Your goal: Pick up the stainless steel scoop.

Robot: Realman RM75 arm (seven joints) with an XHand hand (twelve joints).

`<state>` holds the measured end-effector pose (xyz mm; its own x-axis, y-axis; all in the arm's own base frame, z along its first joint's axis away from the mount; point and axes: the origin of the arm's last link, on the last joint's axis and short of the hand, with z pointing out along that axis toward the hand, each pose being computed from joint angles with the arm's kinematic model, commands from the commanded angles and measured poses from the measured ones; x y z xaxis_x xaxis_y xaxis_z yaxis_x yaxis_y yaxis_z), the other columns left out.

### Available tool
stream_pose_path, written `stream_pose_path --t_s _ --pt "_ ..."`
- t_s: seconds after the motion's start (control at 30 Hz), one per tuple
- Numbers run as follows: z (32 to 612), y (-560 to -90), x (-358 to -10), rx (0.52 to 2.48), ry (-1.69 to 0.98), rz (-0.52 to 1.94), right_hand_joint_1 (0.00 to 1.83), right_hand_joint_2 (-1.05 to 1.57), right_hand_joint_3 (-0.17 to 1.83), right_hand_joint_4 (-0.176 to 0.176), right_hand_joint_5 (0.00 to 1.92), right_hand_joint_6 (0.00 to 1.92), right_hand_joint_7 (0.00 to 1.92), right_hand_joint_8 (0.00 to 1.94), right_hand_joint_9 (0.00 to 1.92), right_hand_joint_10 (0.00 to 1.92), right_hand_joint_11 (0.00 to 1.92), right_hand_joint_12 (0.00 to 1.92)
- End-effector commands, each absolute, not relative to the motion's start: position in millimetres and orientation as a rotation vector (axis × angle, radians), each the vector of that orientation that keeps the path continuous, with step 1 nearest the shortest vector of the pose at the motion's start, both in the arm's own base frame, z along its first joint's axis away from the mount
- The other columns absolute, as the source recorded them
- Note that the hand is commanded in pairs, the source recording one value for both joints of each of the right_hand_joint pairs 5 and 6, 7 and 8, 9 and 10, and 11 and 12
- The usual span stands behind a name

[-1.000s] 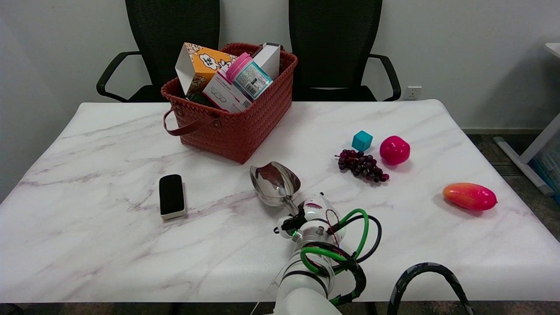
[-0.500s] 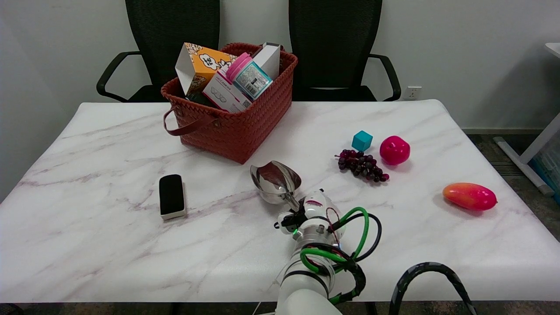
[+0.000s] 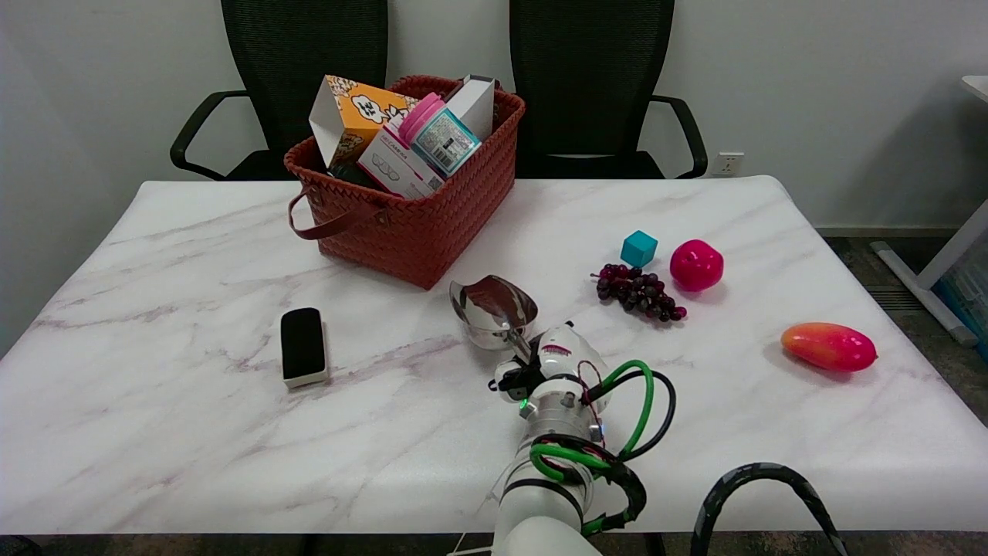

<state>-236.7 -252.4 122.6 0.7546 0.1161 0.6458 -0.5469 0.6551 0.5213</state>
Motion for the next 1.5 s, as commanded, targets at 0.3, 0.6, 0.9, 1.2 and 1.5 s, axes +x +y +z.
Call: stream_pose_path --t_s 0.3,0.6,0.9,1.2,1.5 --pt "133 -255 -232 0.850 -0.494 0.491 0.86 1.57 0.86 0.000 1.92 1.92 1.92 1.92 1.92 1.92 1.92 1.92" --pt "147 -248 -228 0.840 -0.420 0.506 0.87 1.57 0.91 0.000 1.92 1.92 1.92 1.92 1.92 1.92 1.92 1.92" --pt "168 -237 -226 0.799 -0.341 0.514 0.88 1.57 0.93 0.000 1.92 1.92 1.92 1.92 1.92 1.92 1.92 1.92" --pt "189 -236 -218 0.853 -0.199 0.516 0.90 1.57 0.95 0.000 1.92 1.92 1.92 1.92 1.92 1.92 1.92 1.92" --pt "205 -236 -217 0.876 -0.089 0.505 0.89 1.57 0.97 0.000 1.92 1.92 1.92 1.92 1.92 1.92 1.92 1.92"
